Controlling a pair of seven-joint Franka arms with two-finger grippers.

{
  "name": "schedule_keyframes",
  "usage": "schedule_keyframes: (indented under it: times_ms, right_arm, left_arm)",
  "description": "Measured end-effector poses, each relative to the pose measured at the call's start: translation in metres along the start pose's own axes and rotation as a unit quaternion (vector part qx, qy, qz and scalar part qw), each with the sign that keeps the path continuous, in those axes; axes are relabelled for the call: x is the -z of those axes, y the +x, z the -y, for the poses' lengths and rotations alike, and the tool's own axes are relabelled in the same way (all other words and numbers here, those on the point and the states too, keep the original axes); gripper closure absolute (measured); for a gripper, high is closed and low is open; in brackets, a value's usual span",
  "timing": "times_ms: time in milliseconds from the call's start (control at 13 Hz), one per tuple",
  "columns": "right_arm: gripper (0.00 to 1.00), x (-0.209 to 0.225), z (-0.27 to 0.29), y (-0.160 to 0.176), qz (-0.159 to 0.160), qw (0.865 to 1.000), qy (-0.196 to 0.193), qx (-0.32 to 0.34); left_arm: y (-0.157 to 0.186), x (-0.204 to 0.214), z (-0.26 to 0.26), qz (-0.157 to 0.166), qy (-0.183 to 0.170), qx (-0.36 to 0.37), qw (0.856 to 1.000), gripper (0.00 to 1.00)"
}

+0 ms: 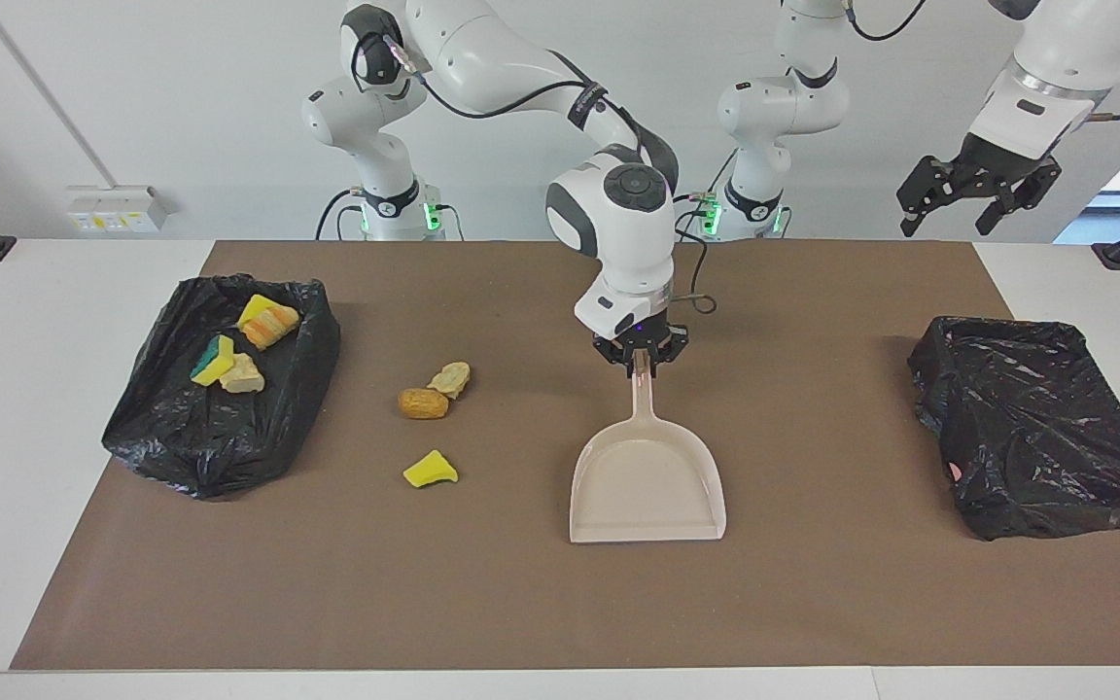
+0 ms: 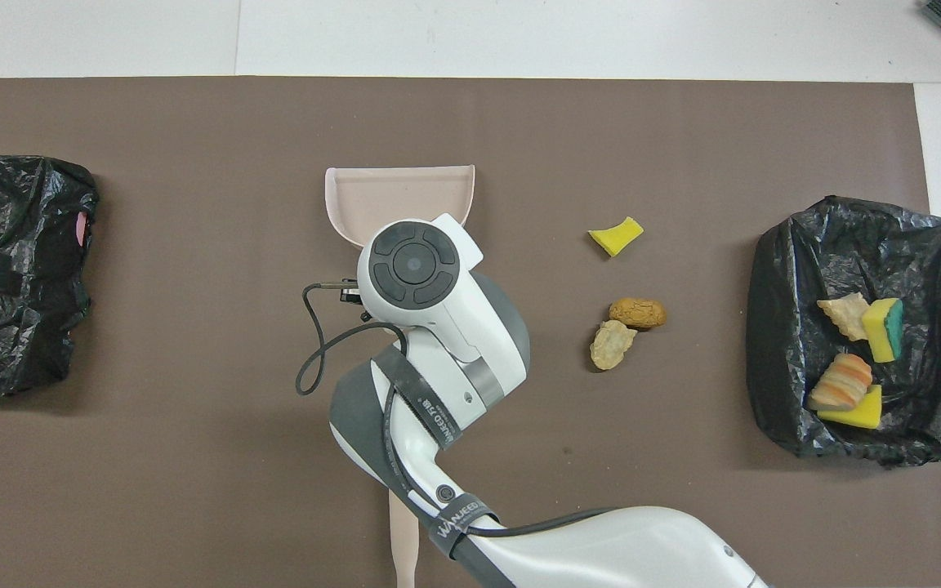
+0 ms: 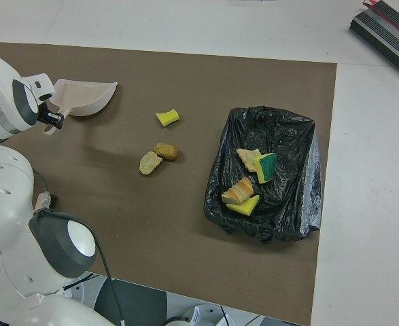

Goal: Sweep and dump trash in bin
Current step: 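Carry the dustpan back and lower it onto the mat with the right gripper, then release the dustpan and withdraw the right gripper while the left gripper moves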

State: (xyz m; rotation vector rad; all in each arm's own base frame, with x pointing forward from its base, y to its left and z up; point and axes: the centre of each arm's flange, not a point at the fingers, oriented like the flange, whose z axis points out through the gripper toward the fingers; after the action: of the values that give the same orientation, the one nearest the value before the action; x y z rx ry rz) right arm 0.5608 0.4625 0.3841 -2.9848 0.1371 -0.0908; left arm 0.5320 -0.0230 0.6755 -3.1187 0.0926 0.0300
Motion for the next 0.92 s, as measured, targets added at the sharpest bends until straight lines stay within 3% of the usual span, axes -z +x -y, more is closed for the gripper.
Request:
schedule_keyframes:
  times_ms: [307,460,844,920]
  right_arm:
    - [0.67,-0.012,-0.001,-0.005,0.012,1.0,0.008,-0.007]
    - [0.62,-0.012,-0.001,-0.004,0.014,1.0,0.011,-0.008]
    - [0.04,0.019,-0.013,0.006,0.011,1.0,0.018,-0.02]
    - [0.0,0.036,-0.02,0.01,0.013,0.999,0.018,-0.024]
  left_arm:
    - [0.0,0.0,-0.012,0.001,0.0,-0.011,1.0,0.0]
    - [0.0,0.0,-0.015,0.002,0.0,-0.014,1.0,0.0]
    - [0.0,0.0,-0.015,0.002,0.0,-0.014,1.0,0.0]
    - [0.0,0.0,-0.015,0.001,0.0,-0.015,1.0,0.0]
